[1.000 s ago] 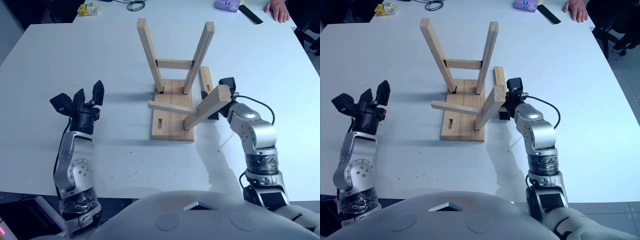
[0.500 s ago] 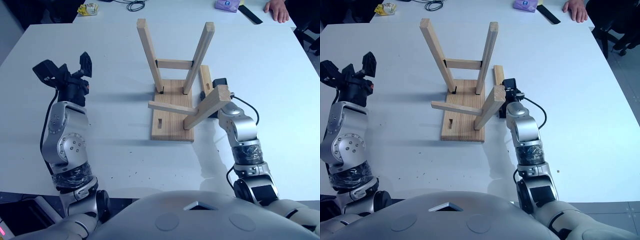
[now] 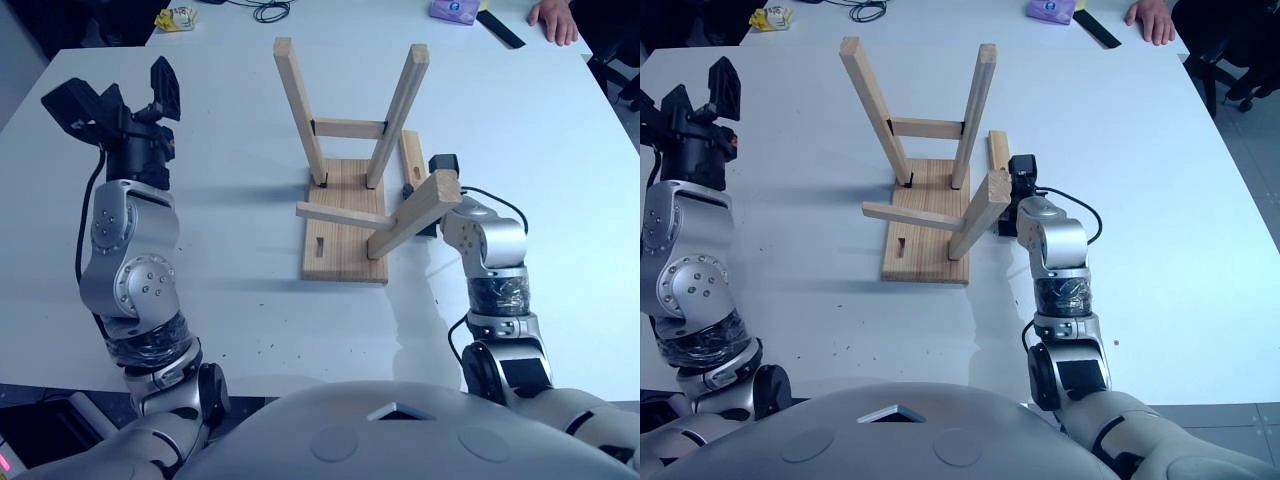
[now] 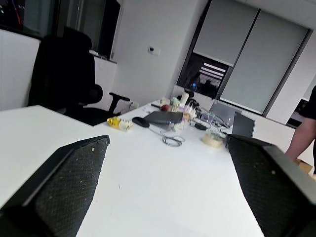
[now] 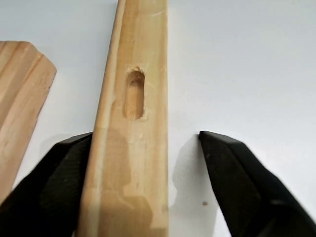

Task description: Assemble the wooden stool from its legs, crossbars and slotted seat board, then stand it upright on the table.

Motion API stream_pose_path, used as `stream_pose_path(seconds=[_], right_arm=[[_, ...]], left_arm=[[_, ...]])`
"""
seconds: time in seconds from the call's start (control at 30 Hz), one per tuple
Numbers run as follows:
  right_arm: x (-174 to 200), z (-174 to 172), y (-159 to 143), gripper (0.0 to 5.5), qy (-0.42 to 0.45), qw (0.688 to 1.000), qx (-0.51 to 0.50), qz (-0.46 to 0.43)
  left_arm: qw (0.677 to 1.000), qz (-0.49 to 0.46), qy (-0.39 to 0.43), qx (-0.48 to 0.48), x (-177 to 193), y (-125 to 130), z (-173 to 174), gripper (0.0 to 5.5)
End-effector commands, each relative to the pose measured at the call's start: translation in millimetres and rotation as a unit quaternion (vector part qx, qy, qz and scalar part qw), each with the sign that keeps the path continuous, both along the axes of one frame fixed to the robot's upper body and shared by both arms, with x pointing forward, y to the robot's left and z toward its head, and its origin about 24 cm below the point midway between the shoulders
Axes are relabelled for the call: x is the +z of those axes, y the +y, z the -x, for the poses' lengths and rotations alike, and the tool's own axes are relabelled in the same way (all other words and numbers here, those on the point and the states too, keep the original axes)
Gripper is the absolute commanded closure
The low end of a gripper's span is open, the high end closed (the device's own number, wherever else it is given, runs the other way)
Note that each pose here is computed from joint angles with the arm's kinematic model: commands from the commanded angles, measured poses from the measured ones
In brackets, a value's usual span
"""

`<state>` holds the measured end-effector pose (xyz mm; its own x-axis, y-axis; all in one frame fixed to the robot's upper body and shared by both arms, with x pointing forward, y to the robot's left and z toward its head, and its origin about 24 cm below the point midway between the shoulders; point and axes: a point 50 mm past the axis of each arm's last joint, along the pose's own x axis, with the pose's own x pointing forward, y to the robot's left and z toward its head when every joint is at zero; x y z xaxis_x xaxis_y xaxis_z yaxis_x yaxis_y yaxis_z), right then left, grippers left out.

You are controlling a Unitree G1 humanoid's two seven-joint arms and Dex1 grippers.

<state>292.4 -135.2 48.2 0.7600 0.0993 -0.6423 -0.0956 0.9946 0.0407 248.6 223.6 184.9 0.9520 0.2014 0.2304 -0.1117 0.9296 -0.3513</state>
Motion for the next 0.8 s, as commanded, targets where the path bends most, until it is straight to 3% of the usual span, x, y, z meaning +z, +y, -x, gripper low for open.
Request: stream_pose_path(seconds=[0.03,0.23,0.53,0.67,0.8], right_arm=[[-16,15,-3,2.6,0.036,0.999,0.028,0.03],[-23,20,-32,3.39,-0.025,0.99,0.043,0.128],[-16,16,-45,3.41,-0.085,0.99,-0.013,0.11],[8,-4,-64,3.41,-0.163,0.982,-0.063,0.075],[68,-36,-87,3.41,-0.3,0.951,-0.076,-0.02]], left_arm=[[1.0,-0.003,0.002,0.008,2,-1,3,1.14],[1.0,0.004,-0.001,-0.027,6,-14,-13,1.14],[0.999,-0.006,-0.007,-0.043,15,-9,-21,1.14],[0.998,-0.008,-0.017,-0.06,24,1,-27,1.14],[0.994,0.033,-0.047,-0.097,36,19,-31,1.14]])
